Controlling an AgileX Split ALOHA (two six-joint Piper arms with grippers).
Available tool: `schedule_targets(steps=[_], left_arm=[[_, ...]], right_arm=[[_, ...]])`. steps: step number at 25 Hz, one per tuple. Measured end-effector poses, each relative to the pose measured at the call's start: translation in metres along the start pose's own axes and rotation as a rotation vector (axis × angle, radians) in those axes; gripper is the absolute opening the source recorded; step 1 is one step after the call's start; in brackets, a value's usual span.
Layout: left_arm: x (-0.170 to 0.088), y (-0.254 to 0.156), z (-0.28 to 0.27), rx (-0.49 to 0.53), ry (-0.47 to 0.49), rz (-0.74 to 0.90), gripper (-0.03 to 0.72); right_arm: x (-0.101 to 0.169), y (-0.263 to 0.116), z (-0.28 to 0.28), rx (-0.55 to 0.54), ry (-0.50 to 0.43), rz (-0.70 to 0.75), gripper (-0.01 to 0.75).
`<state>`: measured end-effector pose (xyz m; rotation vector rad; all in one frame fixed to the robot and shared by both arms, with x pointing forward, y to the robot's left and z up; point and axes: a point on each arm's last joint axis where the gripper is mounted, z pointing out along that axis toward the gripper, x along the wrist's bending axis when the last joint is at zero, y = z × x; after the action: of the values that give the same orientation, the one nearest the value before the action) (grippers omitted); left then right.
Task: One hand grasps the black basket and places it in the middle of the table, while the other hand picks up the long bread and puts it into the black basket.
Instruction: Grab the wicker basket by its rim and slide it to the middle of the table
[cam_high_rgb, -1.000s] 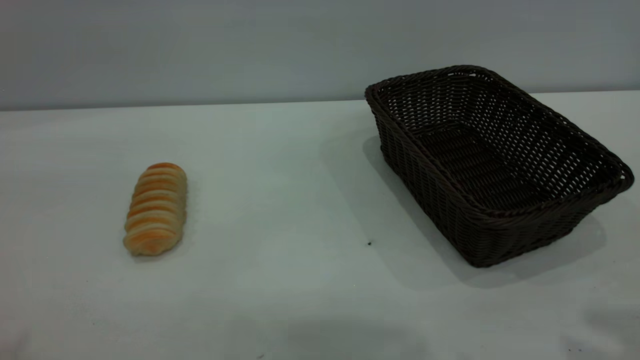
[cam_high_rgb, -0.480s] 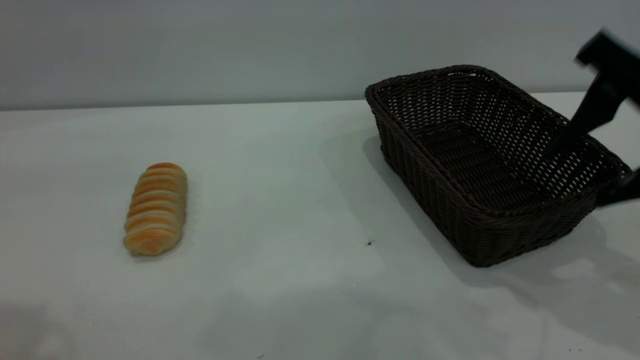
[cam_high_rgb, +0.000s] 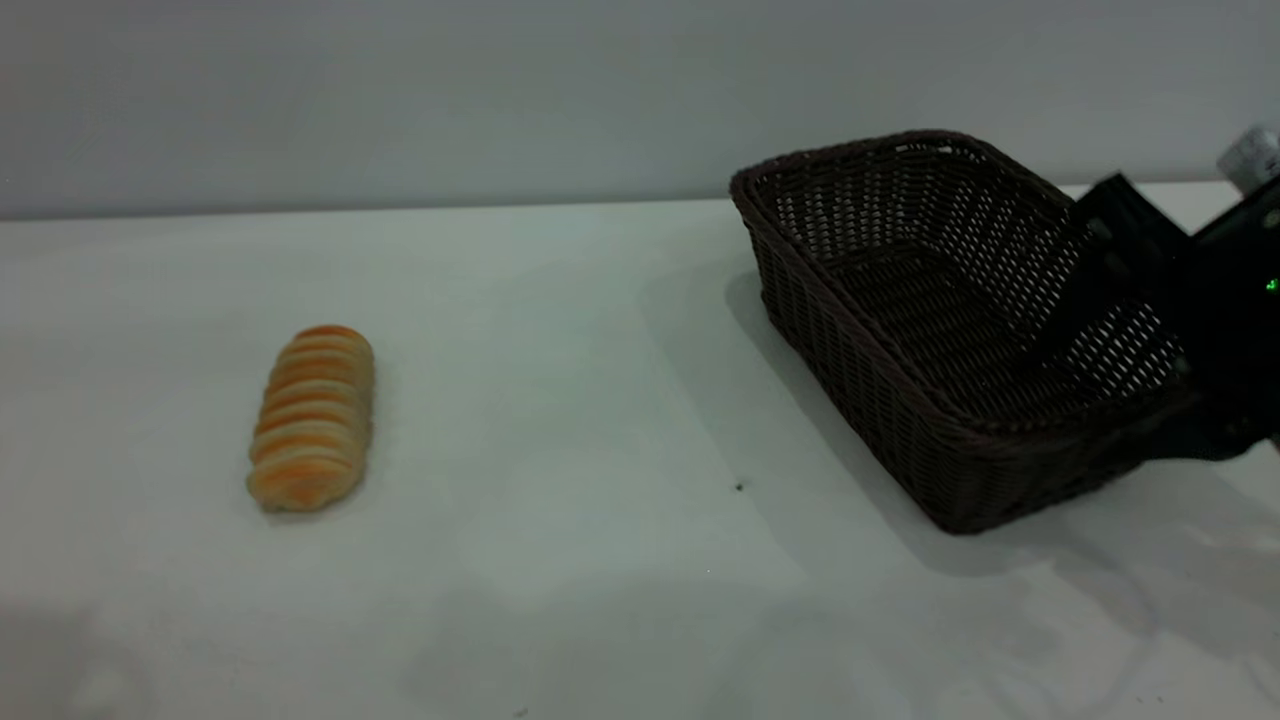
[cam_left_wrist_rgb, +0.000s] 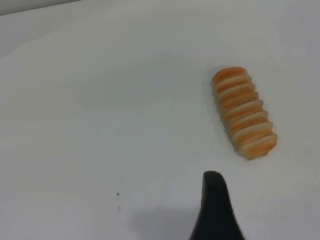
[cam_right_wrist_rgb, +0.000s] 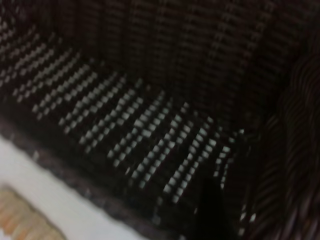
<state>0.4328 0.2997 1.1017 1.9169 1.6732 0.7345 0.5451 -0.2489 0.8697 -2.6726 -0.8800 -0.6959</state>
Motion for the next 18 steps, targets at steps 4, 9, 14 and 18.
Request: schedule_targets(steps=[4, 9, 14, 18], left_arm=[[0.0, 0.0, 0.0, 0.0, 0.0, 0.0, 0.563], [0.0, 0.0, 0.0, 0.0, 0.0, 0.001, 0.563], [0.0, 0.0, 0.0, 0.0, 0.0, 0.001, 0.563], [0.0, 0.0, 0.0, 0.0, 0.0, 0.001, 0.563]], right_arm=[[-0.013, 0.008, 0.019, -0.046, -0.051, 0.102, 0.537], [-0.019, 0.015, 0.025, -0.117, -0.074, 0.178, 0.292], [-0.017, 0.015, 0.025, -0.101, -0.062, 0.16, 0.09], [-0.001, 0.017, 0.026, -0.042, -0.026, -0.016, 0.09]])
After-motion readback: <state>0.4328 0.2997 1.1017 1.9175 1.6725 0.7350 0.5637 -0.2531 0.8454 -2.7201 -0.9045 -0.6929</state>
